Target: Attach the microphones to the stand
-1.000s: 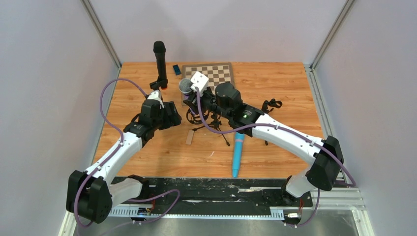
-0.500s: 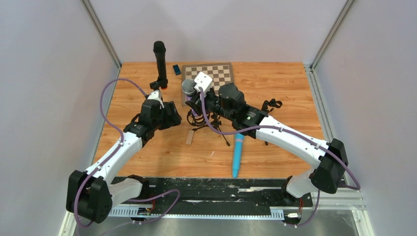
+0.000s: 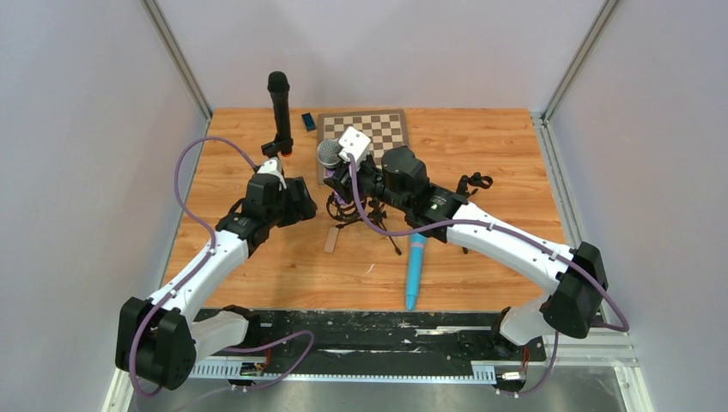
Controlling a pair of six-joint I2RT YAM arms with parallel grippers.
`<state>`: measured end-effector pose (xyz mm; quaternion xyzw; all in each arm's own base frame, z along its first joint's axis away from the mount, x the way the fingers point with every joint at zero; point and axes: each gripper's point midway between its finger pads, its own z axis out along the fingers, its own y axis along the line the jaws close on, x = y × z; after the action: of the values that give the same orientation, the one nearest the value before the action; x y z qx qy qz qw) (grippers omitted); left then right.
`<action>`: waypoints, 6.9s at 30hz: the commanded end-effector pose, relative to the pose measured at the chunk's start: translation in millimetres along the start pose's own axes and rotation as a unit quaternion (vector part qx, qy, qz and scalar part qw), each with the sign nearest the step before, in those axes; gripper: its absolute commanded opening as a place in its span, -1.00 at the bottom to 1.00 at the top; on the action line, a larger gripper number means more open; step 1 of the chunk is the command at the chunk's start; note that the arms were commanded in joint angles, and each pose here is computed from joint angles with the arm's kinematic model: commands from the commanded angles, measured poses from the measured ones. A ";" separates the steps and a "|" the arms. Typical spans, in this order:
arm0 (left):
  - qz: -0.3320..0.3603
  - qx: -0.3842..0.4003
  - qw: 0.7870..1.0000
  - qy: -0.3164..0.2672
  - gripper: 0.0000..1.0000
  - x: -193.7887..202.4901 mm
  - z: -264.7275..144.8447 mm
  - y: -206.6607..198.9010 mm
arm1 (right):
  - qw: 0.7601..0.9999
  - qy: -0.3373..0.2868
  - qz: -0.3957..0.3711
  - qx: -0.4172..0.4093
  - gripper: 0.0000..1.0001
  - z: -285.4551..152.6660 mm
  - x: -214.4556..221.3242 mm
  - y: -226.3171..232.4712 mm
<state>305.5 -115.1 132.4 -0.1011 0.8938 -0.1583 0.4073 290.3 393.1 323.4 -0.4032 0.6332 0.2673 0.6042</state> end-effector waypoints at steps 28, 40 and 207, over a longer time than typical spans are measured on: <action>0.000 -0.003 1.000 -0.013 1.00 -9.3 -0.6 -0.8 | 0.997 -0.039 -0.004 -0.064 -1.00 -30.8 -37.5 20.7; 0.000 -0.003 1.000 -0.009 1.00 -8.1 0.8 -0.7 | 0.995 -0.082 0.013 -0.058 -1.00 -45.5 -64.0 18.8; 0.012 0.026 0.998 -0.062 1.00 -22.8 -19.5 -6.6 | 0.972 -0.082 0.215 0.042 0.90 -92.0 -0.5 -43.8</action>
<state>302.5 -109.1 143.8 -0.0991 0.8841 -0.1535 0.4301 275.9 304.5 326.1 -0.2576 0.6671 0.3065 0.6282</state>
